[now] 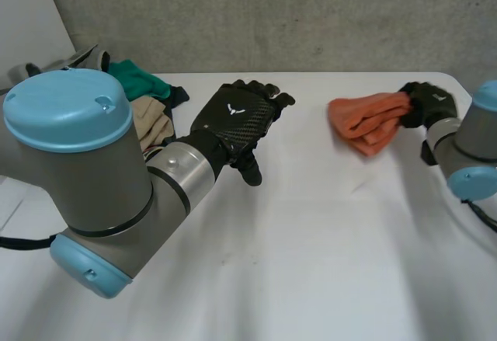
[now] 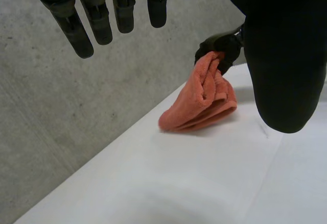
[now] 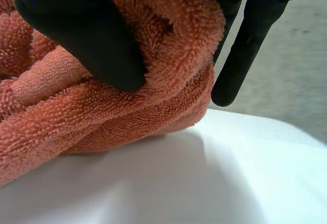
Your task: Fold the laundry.
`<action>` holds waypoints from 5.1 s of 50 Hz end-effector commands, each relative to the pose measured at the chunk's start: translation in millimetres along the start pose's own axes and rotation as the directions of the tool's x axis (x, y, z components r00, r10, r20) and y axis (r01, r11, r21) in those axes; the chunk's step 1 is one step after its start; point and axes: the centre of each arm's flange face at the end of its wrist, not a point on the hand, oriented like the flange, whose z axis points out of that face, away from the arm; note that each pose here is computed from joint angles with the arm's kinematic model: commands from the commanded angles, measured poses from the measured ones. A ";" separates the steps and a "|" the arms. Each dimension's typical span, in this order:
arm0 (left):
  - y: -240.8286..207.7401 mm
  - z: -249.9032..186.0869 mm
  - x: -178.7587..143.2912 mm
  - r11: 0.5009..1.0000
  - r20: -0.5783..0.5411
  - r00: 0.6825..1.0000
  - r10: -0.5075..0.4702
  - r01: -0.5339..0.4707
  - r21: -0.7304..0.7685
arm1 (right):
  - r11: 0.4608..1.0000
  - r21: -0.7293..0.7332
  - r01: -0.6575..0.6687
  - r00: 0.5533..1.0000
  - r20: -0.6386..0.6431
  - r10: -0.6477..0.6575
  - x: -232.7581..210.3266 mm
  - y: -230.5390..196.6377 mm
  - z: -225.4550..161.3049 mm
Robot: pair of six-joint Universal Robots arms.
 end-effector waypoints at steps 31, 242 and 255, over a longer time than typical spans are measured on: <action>-11.2 -9.8 46.4 0.999 -0.115 0.993 0.015 -0.010 0.038 | 0.919 -0.086 0.385 0.835 -0.393 -0.386 180.8 -20.9 32.6; 78.6 24.2 -101.8 0.961 0.156 0.964 0.214 -0.180 -0.207 | 0.642 -0.024 0.766 0.629 0.235 -0.741 -87.2 -100.5 -230.8; 133.2 70.7 -79.6 0.958 0.037 0.981 0.190 -0.177 -0.224 | 0.706 -0.008 0.708 0.681 0.273 -0.680 -88.5 -91.2 -231.2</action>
